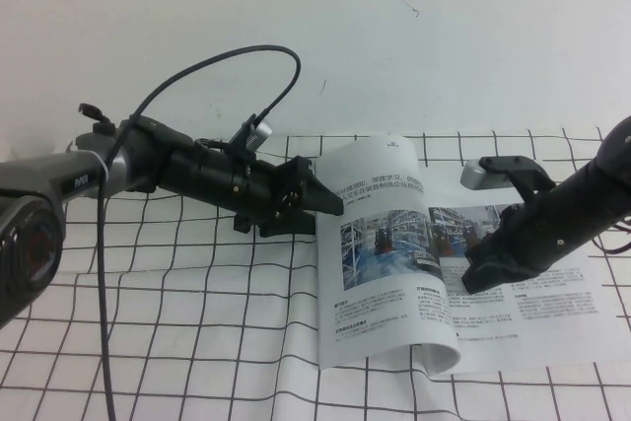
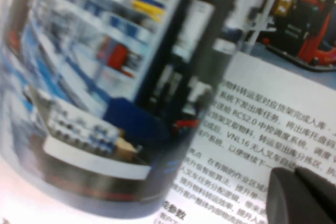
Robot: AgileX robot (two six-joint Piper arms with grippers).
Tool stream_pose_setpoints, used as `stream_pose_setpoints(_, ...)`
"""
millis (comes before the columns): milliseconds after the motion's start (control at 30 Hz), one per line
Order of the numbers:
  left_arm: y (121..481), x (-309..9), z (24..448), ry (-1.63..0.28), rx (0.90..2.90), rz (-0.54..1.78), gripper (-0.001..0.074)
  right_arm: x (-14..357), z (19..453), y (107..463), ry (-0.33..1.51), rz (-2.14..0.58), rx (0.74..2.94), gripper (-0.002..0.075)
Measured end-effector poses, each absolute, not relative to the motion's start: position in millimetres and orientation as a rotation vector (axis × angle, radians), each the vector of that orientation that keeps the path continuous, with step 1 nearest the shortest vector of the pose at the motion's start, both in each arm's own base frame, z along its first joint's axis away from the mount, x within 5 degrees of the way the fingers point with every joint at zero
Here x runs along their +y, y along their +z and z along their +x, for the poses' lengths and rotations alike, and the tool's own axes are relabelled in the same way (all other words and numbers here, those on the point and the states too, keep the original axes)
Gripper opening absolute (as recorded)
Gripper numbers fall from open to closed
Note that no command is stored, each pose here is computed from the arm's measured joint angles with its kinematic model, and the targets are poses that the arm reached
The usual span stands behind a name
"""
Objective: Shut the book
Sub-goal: 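Close the open booklet and leave it lying on the table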
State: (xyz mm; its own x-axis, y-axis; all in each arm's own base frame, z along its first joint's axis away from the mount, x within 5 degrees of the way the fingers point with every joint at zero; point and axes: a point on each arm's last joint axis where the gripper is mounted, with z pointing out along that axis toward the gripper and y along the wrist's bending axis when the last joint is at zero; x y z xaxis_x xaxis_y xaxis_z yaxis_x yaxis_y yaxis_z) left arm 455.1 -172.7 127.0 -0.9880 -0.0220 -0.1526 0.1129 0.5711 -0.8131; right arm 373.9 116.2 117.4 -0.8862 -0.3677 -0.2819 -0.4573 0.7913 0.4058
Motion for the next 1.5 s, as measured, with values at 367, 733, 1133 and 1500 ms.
stream_pose_setpoints(367,125,-195,461,-1.538,2.447,0.062,0.0441,116,375,117,0.695,-0.644,2.787,-0.0003)
stream_pose_setpoints(733,157,-208,466,-1.579,2.343,0.160,0.0448,115,379,119,0.651,-0.629,2.755,-0.0003)
stream_pose_setpoints(1133,249,-272,439,-1.813,2.133,0.423,0.0443,105,369,204,0.456,-0.704,2.541,-0.0003)
stream_pose_setpoints(1500,270,-287,424,-1.866,2.143,0.601,0.0291,52,326,324,0.260,-0.499,2.315,-0.0003)
